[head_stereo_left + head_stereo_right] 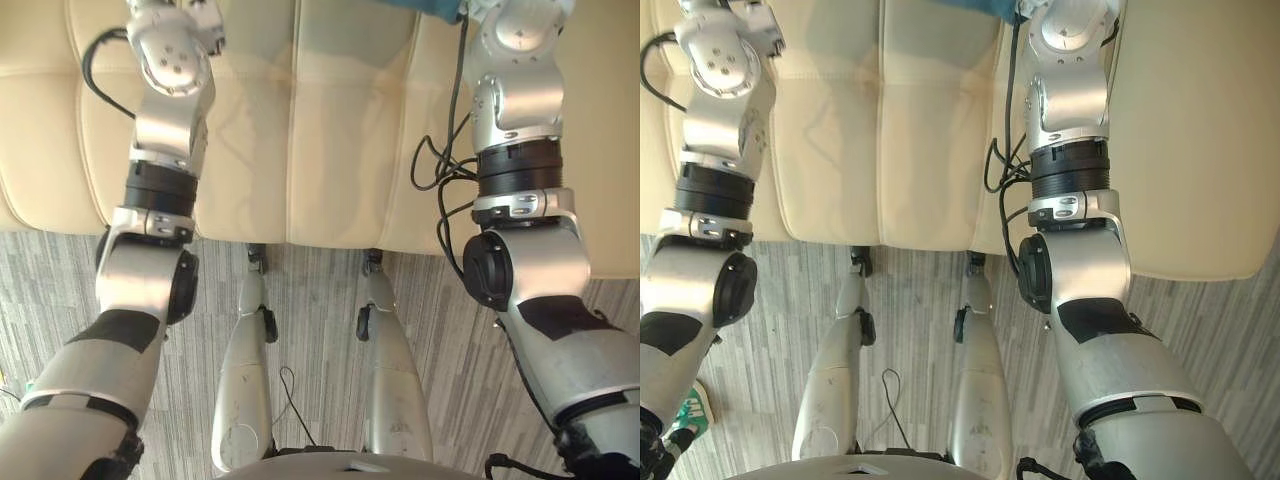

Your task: Pick up cushions and gather them together orderly.

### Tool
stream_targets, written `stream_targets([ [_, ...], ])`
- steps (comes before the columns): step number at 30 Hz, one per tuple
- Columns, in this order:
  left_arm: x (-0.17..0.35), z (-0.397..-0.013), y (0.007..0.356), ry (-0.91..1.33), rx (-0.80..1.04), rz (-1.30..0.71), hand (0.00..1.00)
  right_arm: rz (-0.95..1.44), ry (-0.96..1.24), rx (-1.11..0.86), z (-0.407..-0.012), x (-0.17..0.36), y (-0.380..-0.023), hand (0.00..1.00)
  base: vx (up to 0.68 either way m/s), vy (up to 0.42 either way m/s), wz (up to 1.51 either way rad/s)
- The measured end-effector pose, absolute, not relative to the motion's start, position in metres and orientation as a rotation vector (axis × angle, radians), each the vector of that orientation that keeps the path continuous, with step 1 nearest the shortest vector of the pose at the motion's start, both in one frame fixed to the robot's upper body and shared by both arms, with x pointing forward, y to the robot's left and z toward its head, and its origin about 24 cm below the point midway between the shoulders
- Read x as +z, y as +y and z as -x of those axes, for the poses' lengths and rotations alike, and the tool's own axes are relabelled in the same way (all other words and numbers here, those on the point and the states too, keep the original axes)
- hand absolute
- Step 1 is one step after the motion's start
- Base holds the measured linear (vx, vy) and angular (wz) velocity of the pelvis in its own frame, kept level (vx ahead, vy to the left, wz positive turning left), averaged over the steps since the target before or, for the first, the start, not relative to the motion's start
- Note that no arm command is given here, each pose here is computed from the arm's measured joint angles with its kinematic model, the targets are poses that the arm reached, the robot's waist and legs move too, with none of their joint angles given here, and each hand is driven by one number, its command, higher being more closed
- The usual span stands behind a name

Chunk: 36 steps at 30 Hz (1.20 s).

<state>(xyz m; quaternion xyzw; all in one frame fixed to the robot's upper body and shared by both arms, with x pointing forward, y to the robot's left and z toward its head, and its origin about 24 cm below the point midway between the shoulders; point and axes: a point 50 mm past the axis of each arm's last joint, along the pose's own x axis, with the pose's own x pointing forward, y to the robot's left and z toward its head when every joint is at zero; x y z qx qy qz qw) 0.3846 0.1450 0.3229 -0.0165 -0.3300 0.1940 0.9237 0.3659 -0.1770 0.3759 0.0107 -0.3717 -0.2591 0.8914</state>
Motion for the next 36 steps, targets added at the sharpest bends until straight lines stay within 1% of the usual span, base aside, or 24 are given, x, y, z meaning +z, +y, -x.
stream_targets([
  [2, 0.292, -0.395, 0.142, -0.557, 0.38, 0.048, 0.0, -0.047, -0.692, -0.522, -0.374, 0.353, -0.176, 0.0, -0.02, 0.0, -0.02],
  [4, 0.275, -0.399, 0.136, -0.487, 0.356, 0.071, 0.0, -0.06, -0.606, -0.515, -0.384, 0.336, -0.175, 0.0, -0.01, -0.006, -0.02],
  [5, 0.27, -0.401, 0.13, -0.458, 0.337, 0.086, 0.0, -0.091, -0.561, -0.504, -0.388, 0.326, -0.172, 0.0, 0.0, 0.0, 0.0],
  [7, 0.27, -0.4, 0.124, -0.455, 0.318, 0.108, 0.0, -0.118, -0.546, -0.5, -0.389, 0.323, -0.171, 0.0, 0.0, -0.016, -0.01],
  [9, 0.271, -0.401, 0.126, -0.451, 0.318, 0.127, 0.0, -0.128, -0.546, -0.496, -0.389, 0.323, -0.172, 0.0, -0.01, -0.041, -0.04],
  [11, 0.272, -0.401, 0.13, -0.452, 0.325, 0.132, 0.0, -0.149, -0.547, -0.489, -0.389, 0.324, -0.172, 0.0, -0.01, -0.054, 0.01],
  [17, 0.279, -0.4, 0.146, -0.469, 0.32, 0.157, 0.0, -0.336, -0.549, -0.463, -0.384, 0.317, -0.182, 0.0, -0.03, -0.082, 0.05],
  [19, 0.283, -0.394, 0.156, -0.508, 0.325, 0.155, 0.0, -0.363, -0.567, -0.46, -0.379, 0.311, -0.187, 0.0, -0.02, -0.076, 0.03],
  [22, 0.275, -0.38, 0.185, -0.569, 0.362, 0.149, 0.0, -0.373, -0.59, -0.473, -0.366, 0.286, -0.203, 0.0, -0.03, -0.114, 0.02],
  [25, 0.24, -0.362, 0.217, -0.554, 0.42, 0.157, 0.0, -0.337, -0.629, -0.507, -0.341, 0.257, -0.224, 0.0, 0.0, -0.118, 0.01],
  [26, 0.215, -0.35, 0.229, -0.522, 0.449, 0.164, 0.0, -0.296, -0.634, -0.551, -0.325, 0.24, -0.236, 0.0, 0.03, -0.097, 0.0],
  [27, 0.204, -0.345, 0.233, -0.505, 0.461, 0.172, 0.0, -0.273, -0.629, -0.572, -0.318, 0.232, -0.242, 0.0, 0.05, -0.085, 0.06],
  [28, 0.178, -0.332, 0.24, -0.455, 0.484, 0.219, 0.0, -0.217, -0.606, -0.628, -0.301, 0.21, -0.256, 0.0, 0.05, -0.054, 0.13],
  [29, 0.154, -0.322, 0.243, -0.404, 0.495, 0.263, 0.0, -0.166, -0.565, -0.672, -0.288, 0.191, -0.265, 0.0, 0.05, -0.042, 0.14],
  [31, 0.121, -0.302, 0.249, -0.326, 0.523, 0.278, 0.0, -0.133, -0.491, -0.709, -0.271, 0.163, -0.275, 0.0, 0.06, -0.017, 0.07],
  [33, 0.069, -0.272, 0.252, -0.171, 0.55, 0.28, 0.0, -0.07, -0.332, -0.707, -0.248, 0.116, -0.275, 0.0, 0.1, -0.018, 0.01],
  [34, 0.059, -0.266, 0.251, -0.134, 0.551, 0.28, 0.0, -0.062, -0.301, -0.7, -0.243, 0.108, -0.274, 0.0, 0.14, 0.004, -0.05],
  [36, 0.011, -0.237, 0.246, 0.05, 0.55, 0.251, 0.0, -0.041, -0.146, -0.669, -0.223, 0.067, -0.27, 0.0, 0.14, 0.028, -0.11],
])
